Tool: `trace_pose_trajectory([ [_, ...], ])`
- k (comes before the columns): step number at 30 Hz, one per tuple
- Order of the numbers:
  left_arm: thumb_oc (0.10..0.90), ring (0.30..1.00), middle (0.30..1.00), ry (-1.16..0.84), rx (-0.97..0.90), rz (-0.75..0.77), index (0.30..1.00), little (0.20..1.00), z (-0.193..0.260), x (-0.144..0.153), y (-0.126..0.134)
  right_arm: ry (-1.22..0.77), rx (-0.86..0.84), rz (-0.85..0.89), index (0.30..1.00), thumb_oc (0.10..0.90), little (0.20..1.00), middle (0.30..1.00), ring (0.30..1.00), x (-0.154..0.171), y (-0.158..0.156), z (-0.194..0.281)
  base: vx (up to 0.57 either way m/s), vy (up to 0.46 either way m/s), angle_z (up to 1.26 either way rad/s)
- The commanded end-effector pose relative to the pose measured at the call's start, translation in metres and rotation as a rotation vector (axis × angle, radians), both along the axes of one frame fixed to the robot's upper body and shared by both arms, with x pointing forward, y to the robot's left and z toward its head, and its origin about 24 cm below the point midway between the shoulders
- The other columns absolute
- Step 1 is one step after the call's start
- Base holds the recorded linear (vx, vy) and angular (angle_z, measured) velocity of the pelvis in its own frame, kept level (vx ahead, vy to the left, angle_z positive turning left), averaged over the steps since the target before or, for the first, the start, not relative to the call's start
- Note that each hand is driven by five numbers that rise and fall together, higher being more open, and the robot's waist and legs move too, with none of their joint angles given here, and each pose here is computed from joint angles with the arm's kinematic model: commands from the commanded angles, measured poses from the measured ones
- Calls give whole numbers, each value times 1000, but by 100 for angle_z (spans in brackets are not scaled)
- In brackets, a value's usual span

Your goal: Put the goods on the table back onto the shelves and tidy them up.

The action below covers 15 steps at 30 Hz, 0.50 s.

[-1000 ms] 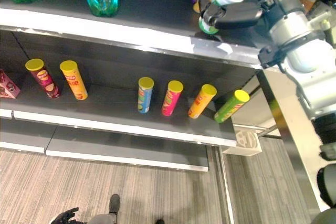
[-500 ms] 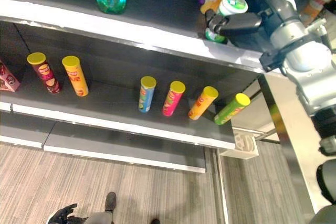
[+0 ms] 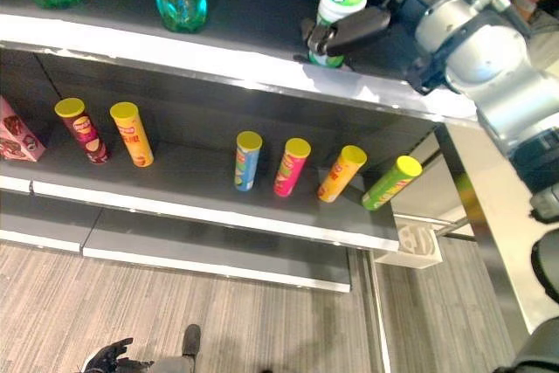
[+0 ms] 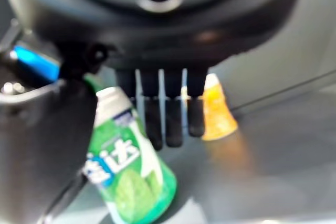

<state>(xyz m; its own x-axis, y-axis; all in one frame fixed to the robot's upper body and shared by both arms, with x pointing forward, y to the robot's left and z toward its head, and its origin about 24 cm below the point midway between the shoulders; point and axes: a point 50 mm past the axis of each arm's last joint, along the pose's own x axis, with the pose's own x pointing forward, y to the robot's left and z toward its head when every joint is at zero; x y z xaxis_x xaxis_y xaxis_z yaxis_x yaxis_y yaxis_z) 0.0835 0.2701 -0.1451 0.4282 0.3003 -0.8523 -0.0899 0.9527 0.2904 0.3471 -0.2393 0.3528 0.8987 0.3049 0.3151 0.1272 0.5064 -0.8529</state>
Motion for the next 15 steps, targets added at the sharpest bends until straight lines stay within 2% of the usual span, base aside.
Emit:
trace_pose_trajectory([
  [1,800,900,900,-22,53,-30,900,900,5,4,12,-159,12,-33,300,400,300,300,300,-14,-5,49,0,0,0],
  [15,800,900,900,-35,42,-53,900,900,5,9,6,-153,51,-84,300,400,300,300,300,-14,-22,43,0,0,0],
])
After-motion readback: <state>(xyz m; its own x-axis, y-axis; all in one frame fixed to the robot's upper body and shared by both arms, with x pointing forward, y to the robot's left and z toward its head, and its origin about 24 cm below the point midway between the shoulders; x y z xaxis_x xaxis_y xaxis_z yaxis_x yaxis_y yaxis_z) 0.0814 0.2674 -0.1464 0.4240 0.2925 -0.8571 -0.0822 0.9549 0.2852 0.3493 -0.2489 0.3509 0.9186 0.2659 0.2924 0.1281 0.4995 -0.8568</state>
